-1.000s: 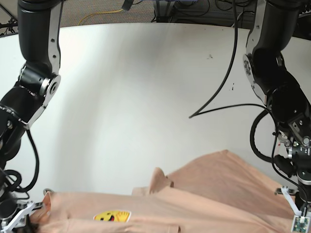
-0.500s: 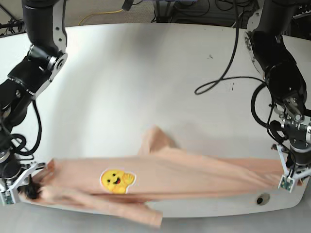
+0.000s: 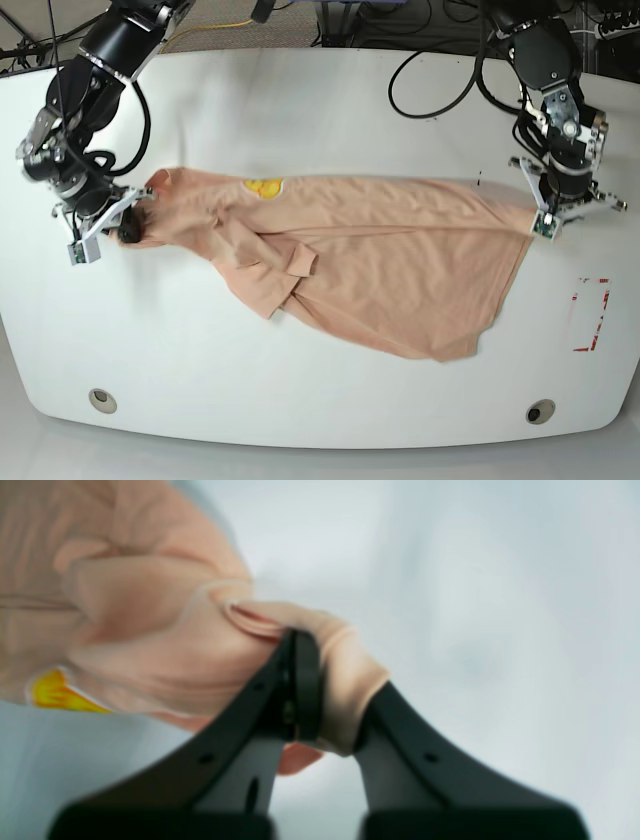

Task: Fold the T-shirt properly
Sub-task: 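Drag the held shirt back with both grippers, laying it flat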

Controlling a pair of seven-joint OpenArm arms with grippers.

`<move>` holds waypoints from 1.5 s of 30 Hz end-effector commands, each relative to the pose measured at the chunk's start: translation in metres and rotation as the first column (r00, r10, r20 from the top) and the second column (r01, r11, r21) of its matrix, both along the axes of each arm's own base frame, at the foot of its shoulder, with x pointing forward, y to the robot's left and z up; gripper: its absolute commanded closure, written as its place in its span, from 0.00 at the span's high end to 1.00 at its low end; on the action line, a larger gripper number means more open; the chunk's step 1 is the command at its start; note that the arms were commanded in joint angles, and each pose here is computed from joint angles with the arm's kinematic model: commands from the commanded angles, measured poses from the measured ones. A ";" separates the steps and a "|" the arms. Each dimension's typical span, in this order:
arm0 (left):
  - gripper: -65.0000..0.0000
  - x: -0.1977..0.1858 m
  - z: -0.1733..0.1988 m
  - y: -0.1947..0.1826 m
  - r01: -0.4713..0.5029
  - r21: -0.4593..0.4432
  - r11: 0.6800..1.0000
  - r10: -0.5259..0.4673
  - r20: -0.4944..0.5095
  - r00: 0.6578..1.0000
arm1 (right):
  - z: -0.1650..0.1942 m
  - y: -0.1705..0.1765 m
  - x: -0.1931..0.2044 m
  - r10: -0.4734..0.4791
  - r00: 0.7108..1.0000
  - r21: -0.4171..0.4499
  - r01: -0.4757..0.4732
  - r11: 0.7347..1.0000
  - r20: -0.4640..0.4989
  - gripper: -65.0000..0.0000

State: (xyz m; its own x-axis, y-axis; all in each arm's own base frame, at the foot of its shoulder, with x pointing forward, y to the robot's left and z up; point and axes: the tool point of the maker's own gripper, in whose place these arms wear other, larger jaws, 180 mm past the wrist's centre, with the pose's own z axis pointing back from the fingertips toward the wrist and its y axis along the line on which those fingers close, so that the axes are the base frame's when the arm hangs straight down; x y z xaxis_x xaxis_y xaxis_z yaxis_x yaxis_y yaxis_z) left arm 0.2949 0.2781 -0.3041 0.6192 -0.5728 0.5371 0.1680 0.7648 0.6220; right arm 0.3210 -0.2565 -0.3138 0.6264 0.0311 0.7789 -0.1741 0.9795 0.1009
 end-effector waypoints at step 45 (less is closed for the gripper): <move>0.00 -0.055 -0.058 0.035 -0.118 -0.045 0.992 0.109 -0.166 0.980 | -0.029 0.115 -0.088 0.434 0.899 -0.072 -0.438 0.896 -0.066 0.70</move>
